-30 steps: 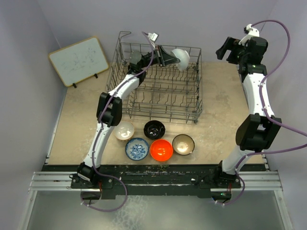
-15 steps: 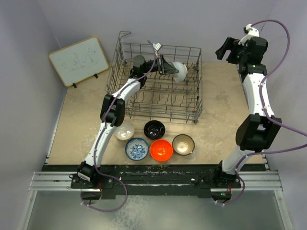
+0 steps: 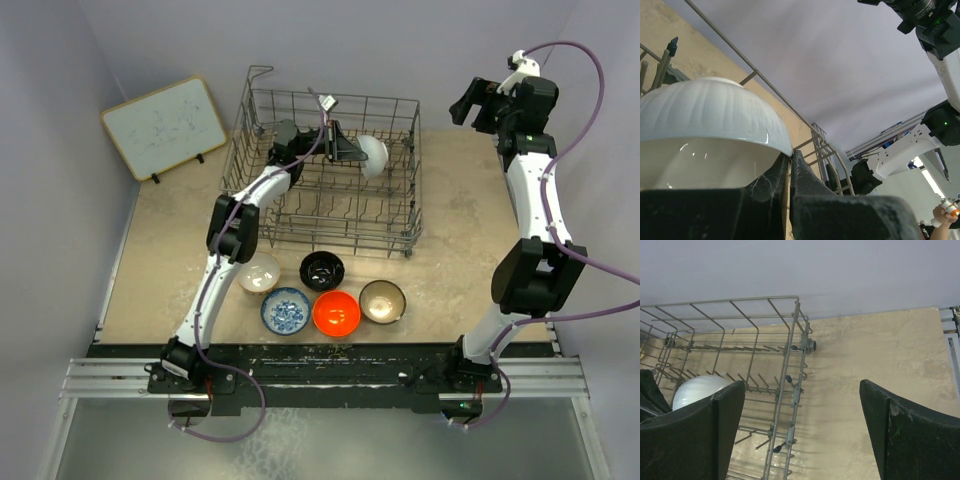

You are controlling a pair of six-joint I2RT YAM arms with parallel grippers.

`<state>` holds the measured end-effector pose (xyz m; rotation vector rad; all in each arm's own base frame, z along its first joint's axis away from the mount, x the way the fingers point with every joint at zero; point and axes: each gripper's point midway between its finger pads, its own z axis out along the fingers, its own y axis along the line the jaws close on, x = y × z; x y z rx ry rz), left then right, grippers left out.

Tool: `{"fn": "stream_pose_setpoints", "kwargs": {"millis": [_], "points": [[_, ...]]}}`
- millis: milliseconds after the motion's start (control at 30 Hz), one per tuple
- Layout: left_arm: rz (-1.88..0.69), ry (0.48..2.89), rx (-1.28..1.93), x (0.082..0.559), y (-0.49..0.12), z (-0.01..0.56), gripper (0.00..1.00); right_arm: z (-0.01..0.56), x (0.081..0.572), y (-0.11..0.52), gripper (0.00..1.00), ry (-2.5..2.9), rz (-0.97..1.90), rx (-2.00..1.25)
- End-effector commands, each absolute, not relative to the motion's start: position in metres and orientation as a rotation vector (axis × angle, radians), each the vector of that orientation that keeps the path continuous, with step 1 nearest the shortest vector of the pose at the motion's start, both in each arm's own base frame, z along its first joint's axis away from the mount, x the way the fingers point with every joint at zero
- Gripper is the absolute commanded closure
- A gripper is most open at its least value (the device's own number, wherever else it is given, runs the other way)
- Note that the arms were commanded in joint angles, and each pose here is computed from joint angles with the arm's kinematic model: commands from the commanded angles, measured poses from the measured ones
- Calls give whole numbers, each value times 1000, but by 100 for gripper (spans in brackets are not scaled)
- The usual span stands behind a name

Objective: Load the bowls into the dish rack
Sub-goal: Place the bowl in the dish rack.

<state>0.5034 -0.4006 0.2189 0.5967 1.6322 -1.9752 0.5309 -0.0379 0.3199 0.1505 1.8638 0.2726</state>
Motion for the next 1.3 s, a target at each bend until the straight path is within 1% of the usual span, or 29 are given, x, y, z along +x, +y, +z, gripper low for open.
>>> {"fn": "stream_pose_setpoints", "kwargs": {"millis": [0, 133, 300, 600, 1000, 1267], "points": [[-1918, 1394, 814, 462, -386, 315, 100, 358, 526, -38, 3, 1772, 254, 111], [-1925, 1343, 844, 446, -381, 331, 100, 363, 524, -39, 3, 1762, 250, 120], [-1944, 1311, 843, 437, -383, 348, 100, 368, 520, -40, 3, 1756, 238, 129], [-2022, 1256, 901, 406, -403, 358, 100, 380, 513, -46, 3, 1743, 197, 144], [-2173, 1238, 876, 372, -424, 336, 100, 391, 503, -47, 3, 1731, 180, 154], [-2215, 1345, 822, 372, -436, 309, 100, 396, 499, -46, 2, 1721, 182, 150]]}}
